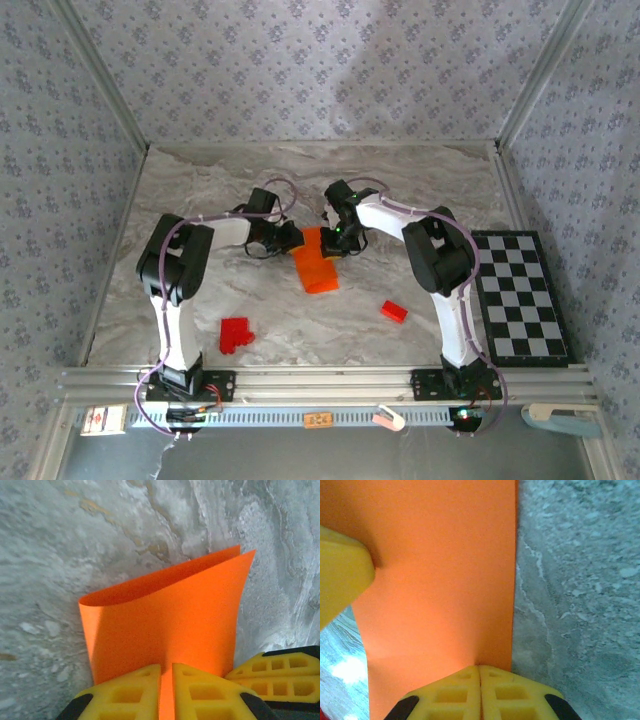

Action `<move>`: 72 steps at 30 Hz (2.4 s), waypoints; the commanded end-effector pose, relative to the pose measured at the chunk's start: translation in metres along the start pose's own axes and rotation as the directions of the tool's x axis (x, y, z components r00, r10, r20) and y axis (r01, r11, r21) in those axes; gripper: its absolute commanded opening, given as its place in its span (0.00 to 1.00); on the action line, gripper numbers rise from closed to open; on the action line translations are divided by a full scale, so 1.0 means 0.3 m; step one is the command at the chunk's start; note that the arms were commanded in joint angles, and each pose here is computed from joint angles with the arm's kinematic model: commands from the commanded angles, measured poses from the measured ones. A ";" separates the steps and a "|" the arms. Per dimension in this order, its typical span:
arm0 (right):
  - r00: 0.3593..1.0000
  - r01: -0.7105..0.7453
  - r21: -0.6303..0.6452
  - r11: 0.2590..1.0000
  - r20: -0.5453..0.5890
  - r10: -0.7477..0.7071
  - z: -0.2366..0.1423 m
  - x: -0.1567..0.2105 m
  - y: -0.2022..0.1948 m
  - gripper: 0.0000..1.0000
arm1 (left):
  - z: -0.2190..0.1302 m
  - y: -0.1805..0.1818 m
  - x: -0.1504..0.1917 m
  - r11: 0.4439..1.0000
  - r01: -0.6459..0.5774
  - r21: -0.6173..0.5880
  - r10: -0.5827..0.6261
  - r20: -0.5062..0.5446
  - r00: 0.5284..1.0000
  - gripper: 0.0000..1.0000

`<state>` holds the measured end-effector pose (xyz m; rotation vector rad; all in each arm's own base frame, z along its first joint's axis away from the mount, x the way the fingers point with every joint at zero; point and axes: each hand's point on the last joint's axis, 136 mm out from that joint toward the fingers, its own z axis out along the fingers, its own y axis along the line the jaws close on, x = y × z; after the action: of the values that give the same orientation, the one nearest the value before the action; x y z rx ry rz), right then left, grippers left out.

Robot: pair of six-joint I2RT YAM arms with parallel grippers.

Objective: Fold a paper plane with a square sheet of paper (pick it up from the middle)

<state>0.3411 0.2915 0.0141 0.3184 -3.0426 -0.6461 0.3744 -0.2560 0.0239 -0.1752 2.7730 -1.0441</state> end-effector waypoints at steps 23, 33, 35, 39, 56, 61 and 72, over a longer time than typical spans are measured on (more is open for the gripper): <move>0.976 -0.071 0.322 0.944 -0.173 0.133 0.176 0.187 -0.284 0.09 | -0.109 -0.140 -0.103 0.993 -0.100 0.055 0.095 0.085 0.992 0.15; 0.976 -0.088 0.324 0.942 -0.160 0.146 0.173 0.187 -0.283 0.09 | -0.003 -0.014 -0.115 0.995 -0.073 -0.070 0.076 0.050 0.996 0.15; 0.977 -0.091 0.324 0.942 -0.156 0.148 0.174 0.186 -0.284 0.09 | 0.007 0.028 -0.133 0.993 -0.063 -0.101 0.069 0.059 0.996 0.15; 0.976 -0.094 0.329 0.940 -0.156 0.153 0.174 0.190 -0.286 0.09 | 0.014 0.106 -0.180 0.990 -0.028 -0.137 0.038 0.073 0.997 0.14; 0.936 -0.330 0.292 0.898 -0.025 0.352 0.182 0.200 -0.272 0.08 | -0.228 -0.069 -0.162 0.999 0.029 0.046 -0.038 0.195 0.980 0.18; 0.930 -0.348 0.269 0.898 -0.024 0.367 0.187 0.193 -0.263 0.08 | -0.178 -0.126 0.022 0.993 0.048 0.109 -0.052 0.033 0.998 0.18; 0.930 -0.341 0.279 0.898 -0.043 0.366 0.190 0.196 -0.265 0.08 | -0.100 -0.101 0.216 0.997 0.048 0.066 -0.035 -0.187 0.982 0.13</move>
<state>0.3401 0.2939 0.0125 -0.0998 -3.0649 -0.7028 0.3194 -0.2671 0.0670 -0.1596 2.8317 -1.2014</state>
